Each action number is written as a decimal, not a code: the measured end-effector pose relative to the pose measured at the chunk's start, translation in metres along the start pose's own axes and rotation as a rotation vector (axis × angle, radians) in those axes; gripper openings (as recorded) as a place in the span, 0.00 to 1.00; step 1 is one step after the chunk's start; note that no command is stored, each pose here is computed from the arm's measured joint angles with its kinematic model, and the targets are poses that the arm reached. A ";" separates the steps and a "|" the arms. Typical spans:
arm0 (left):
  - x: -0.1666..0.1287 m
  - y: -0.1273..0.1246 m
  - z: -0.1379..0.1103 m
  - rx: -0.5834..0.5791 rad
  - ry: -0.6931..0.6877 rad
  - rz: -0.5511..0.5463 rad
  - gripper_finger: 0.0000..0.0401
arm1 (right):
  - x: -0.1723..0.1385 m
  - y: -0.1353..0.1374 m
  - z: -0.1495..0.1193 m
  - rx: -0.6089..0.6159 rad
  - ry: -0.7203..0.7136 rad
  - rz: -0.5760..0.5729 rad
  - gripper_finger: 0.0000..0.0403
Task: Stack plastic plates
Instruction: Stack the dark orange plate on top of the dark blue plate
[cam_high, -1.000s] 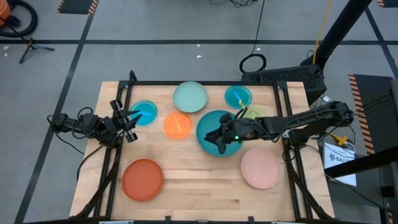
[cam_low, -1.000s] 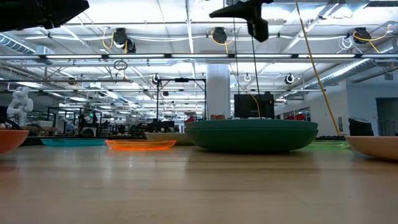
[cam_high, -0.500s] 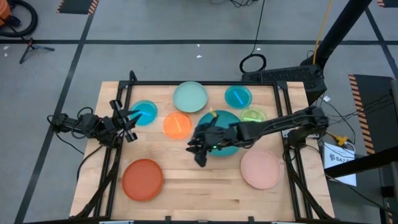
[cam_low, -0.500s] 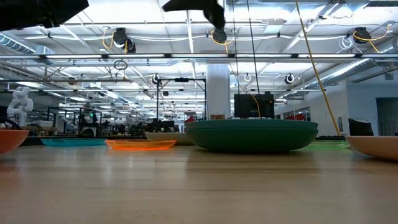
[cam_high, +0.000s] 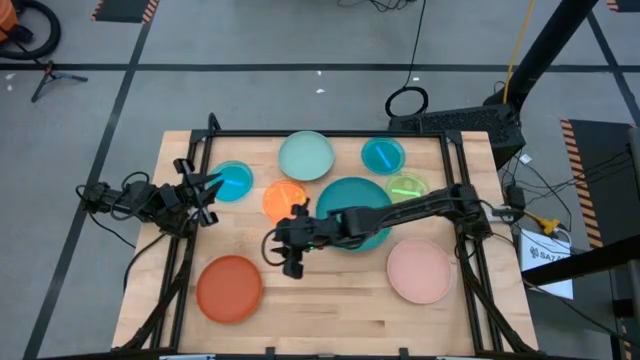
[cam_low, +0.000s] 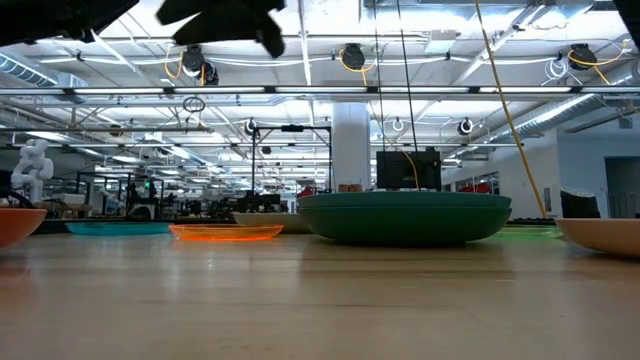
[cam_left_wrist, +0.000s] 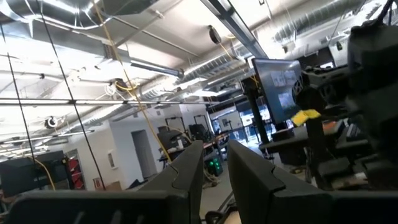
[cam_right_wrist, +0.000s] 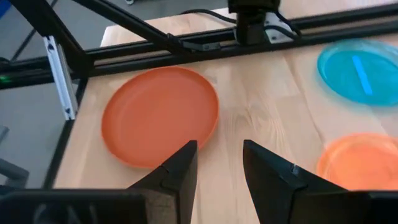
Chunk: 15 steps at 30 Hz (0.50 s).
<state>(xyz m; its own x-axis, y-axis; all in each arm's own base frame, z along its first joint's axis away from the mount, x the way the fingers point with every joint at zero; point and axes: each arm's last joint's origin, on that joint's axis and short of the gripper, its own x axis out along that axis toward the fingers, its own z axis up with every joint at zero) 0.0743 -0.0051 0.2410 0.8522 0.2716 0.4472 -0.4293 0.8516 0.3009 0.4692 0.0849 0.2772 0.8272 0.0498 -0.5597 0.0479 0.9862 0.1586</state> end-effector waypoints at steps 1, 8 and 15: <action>0.000 0.000 0.000 0.000 0.000 0.000 0.20 | 0.005 0.001 0.000 -0.011 0.000 0.000 0.30; 0.000 0.000 0.000 -0.002 -0.004 0.002 0.20 | 0.042 0.005 0.001 -0.025 -0.008 0.002 0.30; 0.000 0.001 0.002 -0.011 -0.017 0.011 0.20 | 0.072 0.003 -0.017 -0.028 0.039 -0.010 0.30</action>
<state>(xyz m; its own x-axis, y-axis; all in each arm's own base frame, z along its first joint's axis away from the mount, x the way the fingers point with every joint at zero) 0.0732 -0.0049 0.2429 0.8422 0.2736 0.4646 -0.4352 0.8535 0.2865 0.5195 0.0943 0.2235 0.8044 0.0459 -0.5923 0.0398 0.9906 0.1309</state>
